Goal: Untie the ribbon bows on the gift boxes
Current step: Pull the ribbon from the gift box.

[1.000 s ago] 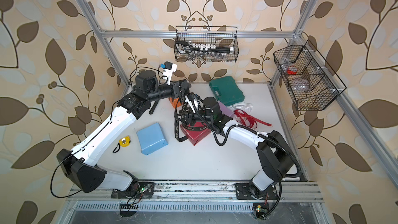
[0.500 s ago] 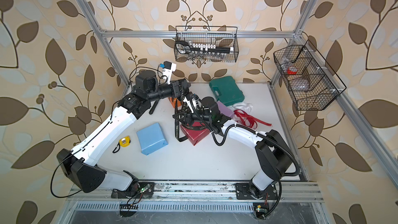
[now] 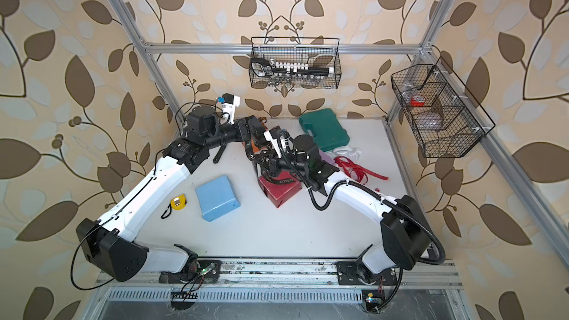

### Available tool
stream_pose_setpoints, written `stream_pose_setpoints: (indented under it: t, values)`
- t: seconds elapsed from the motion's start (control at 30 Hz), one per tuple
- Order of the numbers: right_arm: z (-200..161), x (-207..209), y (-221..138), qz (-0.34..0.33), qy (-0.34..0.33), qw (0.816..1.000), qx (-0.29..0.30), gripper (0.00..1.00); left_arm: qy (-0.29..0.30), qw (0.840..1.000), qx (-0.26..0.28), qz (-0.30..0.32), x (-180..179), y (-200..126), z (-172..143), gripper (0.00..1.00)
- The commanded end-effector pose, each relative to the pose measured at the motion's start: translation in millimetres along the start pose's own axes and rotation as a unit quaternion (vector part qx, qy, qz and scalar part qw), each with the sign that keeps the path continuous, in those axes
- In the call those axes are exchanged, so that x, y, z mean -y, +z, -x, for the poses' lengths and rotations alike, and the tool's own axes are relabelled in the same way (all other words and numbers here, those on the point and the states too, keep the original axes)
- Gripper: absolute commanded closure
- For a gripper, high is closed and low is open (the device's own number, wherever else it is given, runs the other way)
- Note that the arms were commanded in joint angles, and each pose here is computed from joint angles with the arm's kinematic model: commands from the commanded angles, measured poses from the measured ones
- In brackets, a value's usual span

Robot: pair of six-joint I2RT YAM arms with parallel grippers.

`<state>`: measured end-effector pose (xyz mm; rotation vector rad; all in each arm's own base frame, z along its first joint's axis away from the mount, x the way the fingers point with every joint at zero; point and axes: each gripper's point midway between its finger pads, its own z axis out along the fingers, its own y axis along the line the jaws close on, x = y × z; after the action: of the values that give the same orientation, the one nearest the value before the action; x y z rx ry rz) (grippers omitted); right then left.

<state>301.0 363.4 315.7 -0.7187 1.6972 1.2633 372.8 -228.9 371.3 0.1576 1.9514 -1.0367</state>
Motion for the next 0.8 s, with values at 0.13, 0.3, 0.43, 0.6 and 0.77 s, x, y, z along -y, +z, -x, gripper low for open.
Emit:
stream_pose_setpoints:
  t: [0.13, 0.3, 0.43, 0.6, 0.77]
  values:
    - [70, -55, -24, 0.055, -0.043, 0.995, 0.066, 1.00, 0.002, 1.000, 0.000, 0.014, -9, -6, 4, 0.01]
    - [95, -76, -37, 0.067, -0.059, 0.992, 0.086, 1.00, -0.005, 0.999, 0.005, 0.048, -25, -10, -1, 0.01]
    - [95, -76, -39, 0.059, -0.066, 0.993, 0.083, 1.00, -0.015, 0.998, -0.007, 0.064, -38, -10, -14, 0.01]
    - [80, -70, -30, 0.064, -0.044, 0.995, 0.064, 1.00, -0.045, 0.994, -0.045, 0.086, -62, -6, -52, 0.01]
    - [83, -84, -28, 0.078, -0.052, 0.993, 0.065, 1.00, -0.057, 0.990, -0.078, 0.104, -76, -10, -80, 0.01]
